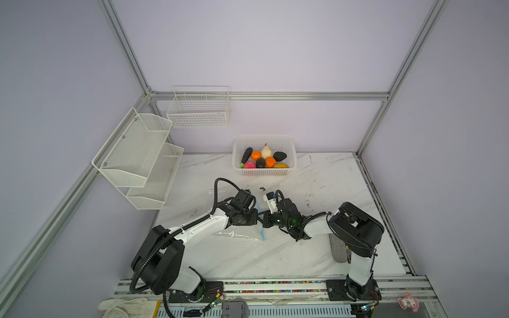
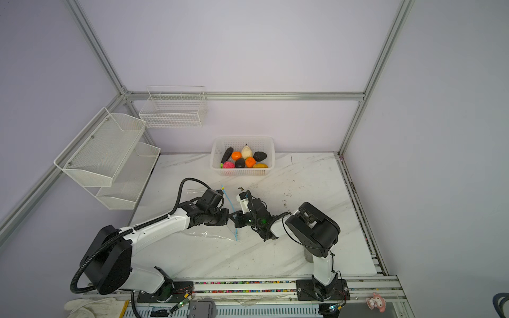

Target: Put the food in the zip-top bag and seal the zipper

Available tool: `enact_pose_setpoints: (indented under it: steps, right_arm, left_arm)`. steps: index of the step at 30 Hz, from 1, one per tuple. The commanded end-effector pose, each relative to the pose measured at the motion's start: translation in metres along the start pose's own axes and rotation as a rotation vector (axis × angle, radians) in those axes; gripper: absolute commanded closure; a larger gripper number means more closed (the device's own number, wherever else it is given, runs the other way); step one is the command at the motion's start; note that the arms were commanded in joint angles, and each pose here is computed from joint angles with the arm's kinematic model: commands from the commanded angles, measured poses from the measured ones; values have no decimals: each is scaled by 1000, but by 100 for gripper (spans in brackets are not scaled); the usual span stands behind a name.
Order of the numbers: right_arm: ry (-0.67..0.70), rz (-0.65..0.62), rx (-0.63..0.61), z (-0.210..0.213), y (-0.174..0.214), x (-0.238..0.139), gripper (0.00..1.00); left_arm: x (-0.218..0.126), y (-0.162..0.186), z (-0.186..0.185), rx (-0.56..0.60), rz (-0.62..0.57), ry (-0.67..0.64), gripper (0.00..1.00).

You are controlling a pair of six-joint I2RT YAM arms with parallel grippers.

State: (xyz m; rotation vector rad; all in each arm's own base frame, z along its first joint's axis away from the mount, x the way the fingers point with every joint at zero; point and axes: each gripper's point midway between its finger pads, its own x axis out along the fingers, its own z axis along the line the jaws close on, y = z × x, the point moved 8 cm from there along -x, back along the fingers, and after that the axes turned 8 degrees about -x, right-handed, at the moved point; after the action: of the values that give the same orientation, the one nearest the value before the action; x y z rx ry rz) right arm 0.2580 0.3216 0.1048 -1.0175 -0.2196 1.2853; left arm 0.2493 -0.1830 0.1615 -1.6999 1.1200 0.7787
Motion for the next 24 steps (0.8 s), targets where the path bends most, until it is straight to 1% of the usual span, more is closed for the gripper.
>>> enact_pose_setpoints:
  steps: [1, 3, 5, 7, 11, 13, 15, 17, 24]
  right_arm:
    - [-10, -14, 5, 0, -9, 9, 100]
    - [-5, -4, 8, -2, -10, 15, 100]
    - [9, 8, 14, -4, -12, 21, 97]
    - [34, 20, 22, -7, -13, 24, 91]
    - [74, 23, 44, -11, -16, 28, 75]
    - [87, 25, 49, -15, -19, 28, 69]
    - [99, 24, 50, -18, -23, 29, 65]
    - [120, 31, 48, -23, -25, 33, 63]
    - [196, 60, 73, -50, -26, 39, 63]
  left_arm:
    - [-21, 0, 1, 1, -49, -6, 100]
    - [-29, -3, 0, 5, -61, -15, 100]
    - [-36, -5, -1, 12, -68, -26, 100]
    - [-39, -6, -1, 14, -69, -37, 100]
    - [-35, -4, 3, 23, -50, -65, 100]
    - [-32, -4, 4, 24, -38, -75, 100]
    - [-29, -4, 3, 24, -28, -77, 100]
    - [-29, -5, 2, 25, -28, -76, 100]
    - [-38, -11, 6, 10, -47, -87, 100]
